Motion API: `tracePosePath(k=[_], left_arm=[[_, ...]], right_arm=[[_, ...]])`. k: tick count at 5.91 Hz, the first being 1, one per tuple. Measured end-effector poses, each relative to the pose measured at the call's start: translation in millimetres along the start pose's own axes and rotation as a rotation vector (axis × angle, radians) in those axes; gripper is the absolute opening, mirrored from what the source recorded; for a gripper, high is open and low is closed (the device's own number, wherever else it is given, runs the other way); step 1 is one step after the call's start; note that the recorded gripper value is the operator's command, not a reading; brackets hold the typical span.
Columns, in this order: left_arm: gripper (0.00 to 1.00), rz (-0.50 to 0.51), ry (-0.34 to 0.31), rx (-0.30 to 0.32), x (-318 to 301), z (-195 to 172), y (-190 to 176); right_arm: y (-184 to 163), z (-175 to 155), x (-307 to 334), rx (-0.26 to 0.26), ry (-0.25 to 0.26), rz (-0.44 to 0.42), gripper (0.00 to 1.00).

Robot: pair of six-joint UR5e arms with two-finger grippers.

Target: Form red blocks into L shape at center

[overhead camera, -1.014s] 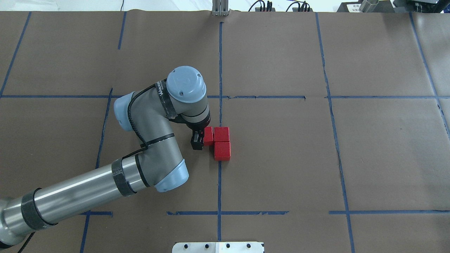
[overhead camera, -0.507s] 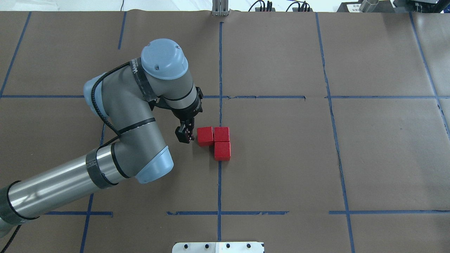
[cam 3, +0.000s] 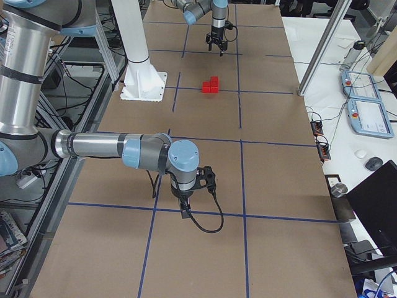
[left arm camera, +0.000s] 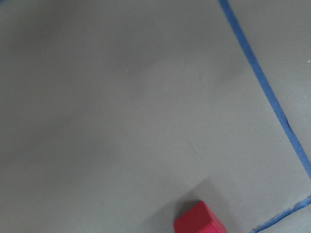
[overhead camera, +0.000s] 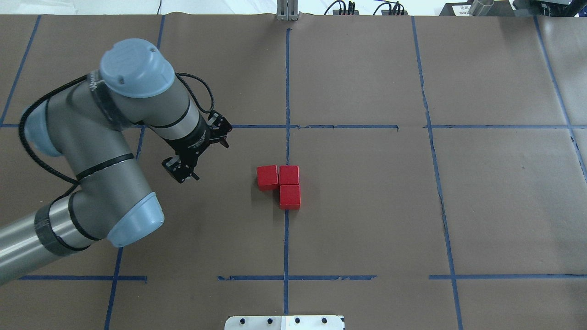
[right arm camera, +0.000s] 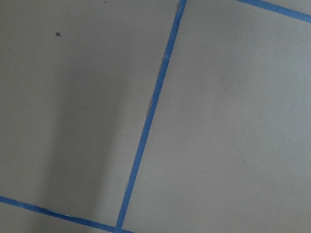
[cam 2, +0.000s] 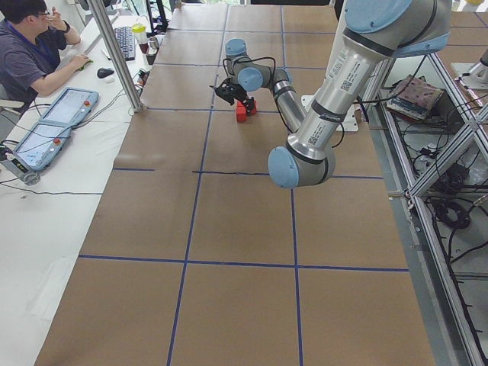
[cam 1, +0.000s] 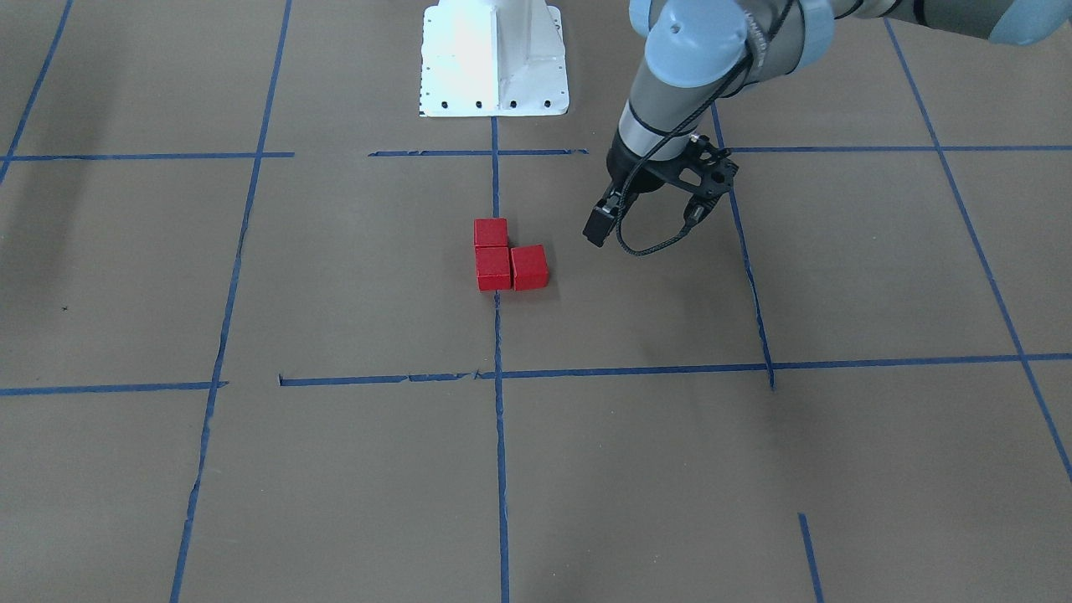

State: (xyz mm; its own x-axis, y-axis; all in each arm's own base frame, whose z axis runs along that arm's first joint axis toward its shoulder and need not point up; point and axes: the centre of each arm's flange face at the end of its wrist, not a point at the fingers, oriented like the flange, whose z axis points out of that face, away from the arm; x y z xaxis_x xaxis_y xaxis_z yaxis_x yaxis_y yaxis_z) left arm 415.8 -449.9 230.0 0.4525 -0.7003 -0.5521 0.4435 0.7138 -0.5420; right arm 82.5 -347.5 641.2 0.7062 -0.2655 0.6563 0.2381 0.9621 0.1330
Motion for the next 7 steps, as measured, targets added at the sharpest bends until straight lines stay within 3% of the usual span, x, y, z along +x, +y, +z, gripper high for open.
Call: tracePosePath(k=[2,4,5,7], left_arm=[[1.00,0.327,-0.048,0.056,-64,-7,-71],[1.00,0.659,-0.135,0.109,-138,-26,-173],[1.00,0.772,-0.164,0.097,-182,-43,-226],[1.00,0.908,-0.173,0.050,-282,-79,-325]], right_arm=[[1,1,0,-0.002,-0.001,0.002,1.00],[1,2,2,-0.004,-0.002,0.004,1.00],[1,2,2,-0.005,-0.002,0.004,1.00],[1,3,2,-0.005,-0.002,0.003,1.00]])
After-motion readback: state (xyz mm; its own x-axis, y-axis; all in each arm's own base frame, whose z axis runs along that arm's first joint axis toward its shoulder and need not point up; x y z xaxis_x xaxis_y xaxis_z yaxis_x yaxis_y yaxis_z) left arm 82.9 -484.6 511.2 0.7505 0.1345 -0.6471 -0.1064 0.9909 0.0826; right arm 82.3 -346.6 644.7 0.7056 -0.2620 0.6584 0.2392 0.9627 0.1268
